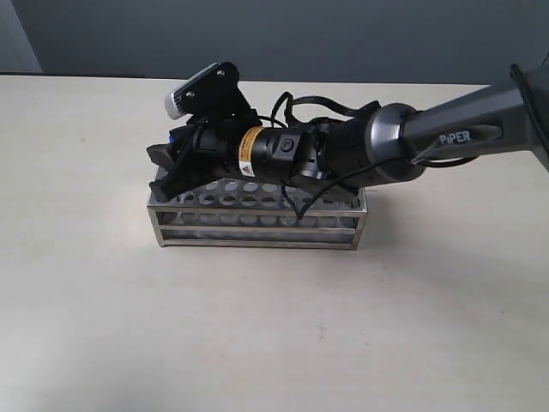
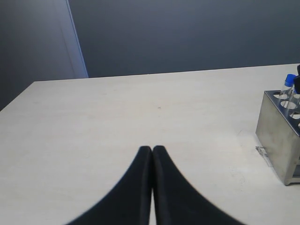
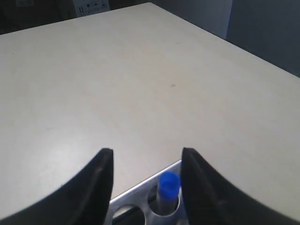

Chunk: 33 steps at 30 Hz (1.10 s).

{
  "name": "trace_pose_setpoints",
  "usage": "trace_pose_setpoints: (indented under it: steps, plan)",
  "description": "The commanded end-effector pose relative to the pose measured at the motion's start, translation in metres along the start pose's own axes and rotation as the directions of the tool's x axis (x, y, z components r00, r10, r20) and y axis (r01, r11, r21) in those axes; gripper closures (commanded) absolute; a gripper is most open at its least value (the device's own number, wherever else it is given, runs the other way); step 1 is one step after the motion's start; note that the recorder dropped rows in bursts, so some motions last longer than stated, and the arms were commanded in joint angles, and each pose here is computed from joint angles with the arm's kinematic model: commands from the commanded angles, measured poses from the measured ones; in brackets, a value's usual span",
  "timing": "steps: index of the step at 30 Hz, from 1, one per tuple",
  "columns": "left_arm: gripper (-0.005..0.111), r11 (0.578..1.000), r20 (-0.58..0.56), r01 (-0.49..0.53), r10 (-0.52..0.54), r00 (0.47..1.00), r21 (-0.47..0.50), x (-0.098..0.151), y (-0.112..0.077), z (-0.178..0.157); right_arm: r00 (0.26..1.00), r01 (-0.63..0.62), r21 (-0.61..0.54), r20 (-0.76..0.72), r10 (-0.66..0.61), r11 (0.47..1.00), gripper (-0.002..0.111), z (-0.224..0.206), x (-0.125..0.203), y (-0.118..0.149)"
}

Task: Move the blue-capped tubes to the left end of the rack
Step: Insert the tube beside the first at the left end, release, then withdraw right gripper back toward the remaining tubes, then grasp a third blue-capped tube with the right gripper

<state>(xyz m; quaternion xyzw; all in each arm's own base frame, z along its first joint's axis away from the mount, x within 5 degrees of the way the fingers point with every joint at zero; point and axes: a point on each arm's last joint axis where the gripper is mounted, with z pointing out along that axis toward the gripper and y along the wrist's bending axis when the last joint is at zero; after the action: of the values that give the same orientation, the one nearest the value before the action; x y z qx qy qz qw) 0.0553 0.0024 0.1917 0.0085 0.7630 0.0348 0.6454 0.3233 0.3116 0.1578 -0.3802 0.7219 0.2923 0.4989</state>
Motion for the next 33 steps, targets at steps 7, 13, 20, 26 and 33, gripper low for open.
trace_pose_setpoints:
  steps: [7, 13, 20, 26, 33]
  plan:
    - [0.106, 1.0, 0.013, 0.003, -0.003, 1.0, 0.005, 0.0, 0.0, 0.0, 0.998, 0.056, 0.123, 0.002, -0.057, 0.991, 0.061, -0.044, -0.065, -0.002]
    - [0.106, 1.0, 0.013, 0.003, -0.003, 1.0, 0.005, 0.0, 0.0, 0.0, 0.989, 0.145, 0.24, -0.058, -0.135, 0.96, 0.061, -0.107, -0.102, 0.002]
    - [0.106, 1.0, 0.013, 0.003, -0.003, 1.0, 0.005, 0.0, 0.0, 0.0, 0.996, 0.073, 0.187, -0.054, -0.064, 0.98, 0.061, -0.151, -0.063, 0.023]
    - [0.106, 1.0, 0.013, 0.003, -0.003, 1.0, 0.005, 0.0, 0.0, 0.0, 0.995, -0.03, 0.226, -0.082, 0.049, 0.974, 0.061, -0.161, -0.008, 0.016]
    - [0.106, 1.0, 0.013, 0.003, -0.003, 1.0, 0.005, 0.0, 0.0, 0.0, 0.996, -0.085, 0.352, 0.004, 0.089, 0.932, 0.061, -0.156, 0.007, -0.007]
